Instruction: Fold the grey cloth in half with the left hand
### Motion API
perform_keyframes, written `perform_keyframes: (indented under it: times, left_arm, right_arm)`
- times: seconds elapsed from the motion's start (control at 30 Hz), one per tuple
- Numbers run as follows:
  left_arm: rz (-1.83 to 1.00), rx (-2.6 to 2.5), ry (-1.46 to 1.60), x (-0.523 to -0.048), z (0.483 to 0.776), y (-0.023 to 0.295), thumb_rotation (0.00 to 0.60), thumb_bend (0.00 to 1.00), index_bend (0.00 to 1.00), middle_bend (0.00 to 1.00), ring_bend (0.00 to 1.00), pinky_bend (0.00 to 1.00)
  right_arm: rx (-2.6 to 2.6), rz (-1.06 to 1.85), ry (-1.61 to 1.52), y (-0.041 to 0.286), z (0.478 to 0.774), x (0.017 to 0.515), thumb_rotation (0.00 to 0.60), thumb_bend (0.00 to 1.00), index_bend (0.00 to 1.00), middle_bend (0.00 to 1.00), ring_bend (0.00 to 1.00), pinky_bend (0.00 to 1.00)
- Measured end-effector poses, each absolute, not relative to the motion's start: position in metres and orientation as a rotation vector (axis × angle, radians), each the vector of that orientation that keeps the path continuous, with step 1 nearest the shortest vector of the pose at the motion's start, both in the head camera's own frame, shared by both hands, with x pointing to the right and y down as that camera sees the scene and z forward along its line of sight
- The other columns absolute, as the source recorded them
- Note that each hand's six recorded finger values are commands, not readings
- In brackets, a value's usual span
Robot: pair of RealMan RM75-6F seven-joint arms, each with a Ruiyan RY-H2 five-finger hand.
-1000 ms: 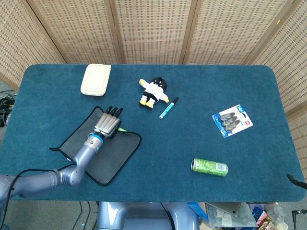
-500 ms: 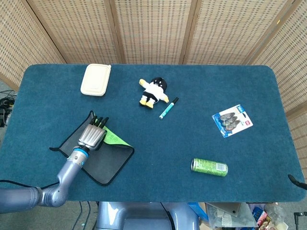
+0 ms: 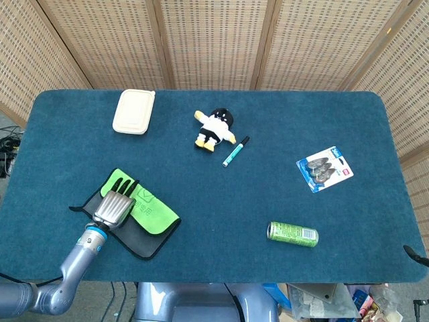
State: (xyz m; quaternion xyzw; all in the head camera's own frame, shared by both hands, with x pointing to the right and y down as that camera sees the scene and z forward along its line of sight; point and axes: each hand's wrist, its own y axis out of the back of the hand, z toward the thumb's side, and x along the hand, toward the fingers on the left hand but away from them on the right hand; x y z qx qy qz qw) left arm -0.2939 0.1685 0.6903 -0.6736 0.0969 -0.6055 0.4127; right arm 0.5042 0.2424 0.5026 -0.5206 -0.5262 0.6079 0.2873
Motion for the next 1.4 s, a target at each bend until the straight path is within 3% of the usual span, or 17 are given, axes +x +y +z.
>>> perform_keyframes:
  times: [1.4]
  left_arm:
    - [-1.580, -1.638, 0.061, -0.315, 0.677, 0.226, 0.600, 0.56, 0.62, 0.00, 0.00, 0.00]
  right_arm:
    - [-1.408, 1.593, -1.423, 0.244, 0.497, 0.502, 0.600, 0.00, 0.00, 0.00, 0.00, 0.00]
